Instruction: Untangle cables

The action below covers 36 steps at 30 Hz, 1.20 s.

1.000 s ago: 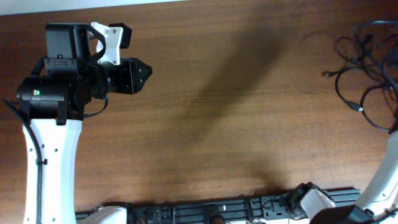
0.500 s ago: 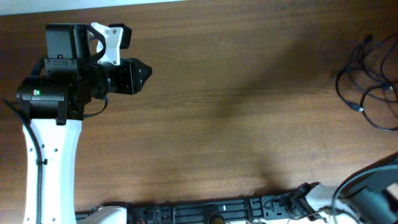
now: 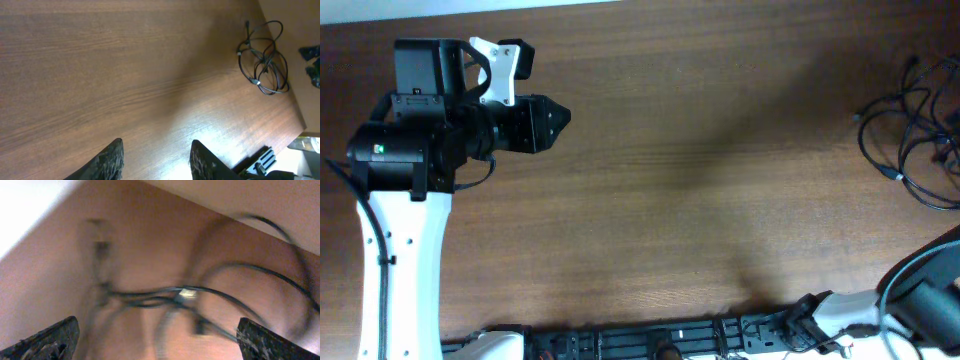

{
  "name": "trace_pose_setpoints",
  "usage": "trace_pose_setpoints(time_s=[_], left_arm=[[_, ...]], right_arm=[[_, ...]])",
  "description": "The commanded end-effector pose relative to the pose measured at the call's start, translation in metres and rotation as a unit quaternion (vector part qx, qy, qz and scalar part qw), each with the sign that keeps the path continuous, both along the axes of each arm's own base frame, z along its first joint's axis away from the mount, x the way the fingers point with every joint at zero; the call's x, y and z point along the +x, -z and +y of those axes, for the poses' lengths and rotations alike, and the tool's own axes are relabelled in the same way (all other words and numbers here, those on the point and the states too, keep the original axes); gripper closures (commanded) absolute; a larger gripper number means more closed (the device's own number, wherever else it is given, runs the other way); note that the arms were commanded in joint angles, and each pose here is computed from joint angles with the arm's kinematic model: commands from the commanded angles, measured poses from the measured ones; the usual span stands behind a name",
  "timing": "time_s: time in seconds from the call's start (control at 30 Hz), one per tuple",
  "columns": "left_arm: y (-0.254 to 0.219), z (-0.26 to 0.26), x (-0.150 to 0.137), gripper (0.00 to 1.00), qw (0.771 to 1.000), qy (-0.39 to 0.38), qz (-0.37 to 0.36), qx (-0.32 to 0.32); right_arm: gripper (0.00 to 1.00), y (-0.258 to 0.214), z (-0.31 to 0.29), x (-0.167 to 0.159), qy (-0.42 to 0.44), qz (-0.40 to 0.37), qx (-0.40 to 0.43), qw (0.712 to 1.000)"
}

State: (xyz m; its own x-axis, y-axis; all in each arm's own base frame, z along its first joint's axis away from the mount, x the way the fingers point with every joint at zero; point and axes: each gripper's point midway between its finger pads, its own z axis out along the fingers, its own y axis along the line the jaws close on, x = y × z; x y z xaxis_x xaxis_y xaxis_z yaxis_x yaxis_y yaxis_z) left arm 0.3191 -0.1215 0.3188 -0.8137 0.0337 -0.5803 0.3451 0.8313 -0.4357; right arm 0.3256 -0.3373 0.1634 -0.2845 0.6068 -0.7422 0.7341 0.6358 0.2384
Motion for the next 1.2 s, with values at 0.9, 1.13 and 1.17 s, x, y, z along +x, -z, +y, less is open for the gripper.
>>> trace_pose_setpoints(time_s=[0.9,1.13,1.17], left_arm=[[-0.037,0.048,-0.127,0.82,0.967,-0.033,-0.234,0.100],[-0.013,0.049,-0.147,0.82,0.965,-0.042,-0.245,0.085],[-0.012,0.049,-0.150,0.82,0.964,-0.042,-0.247,0.085]], right_arm=[[0.01,-0.205,0.376,-0.062,-0.459,-0.152,-0.089,0.871],[0.01,-0.208,0.368,-0.123,-0.445,-0.155,-0.123,0.873],[0.01,-0.205,0.366,-0.133,-0.440,-0.151,-0.125,0.876]])
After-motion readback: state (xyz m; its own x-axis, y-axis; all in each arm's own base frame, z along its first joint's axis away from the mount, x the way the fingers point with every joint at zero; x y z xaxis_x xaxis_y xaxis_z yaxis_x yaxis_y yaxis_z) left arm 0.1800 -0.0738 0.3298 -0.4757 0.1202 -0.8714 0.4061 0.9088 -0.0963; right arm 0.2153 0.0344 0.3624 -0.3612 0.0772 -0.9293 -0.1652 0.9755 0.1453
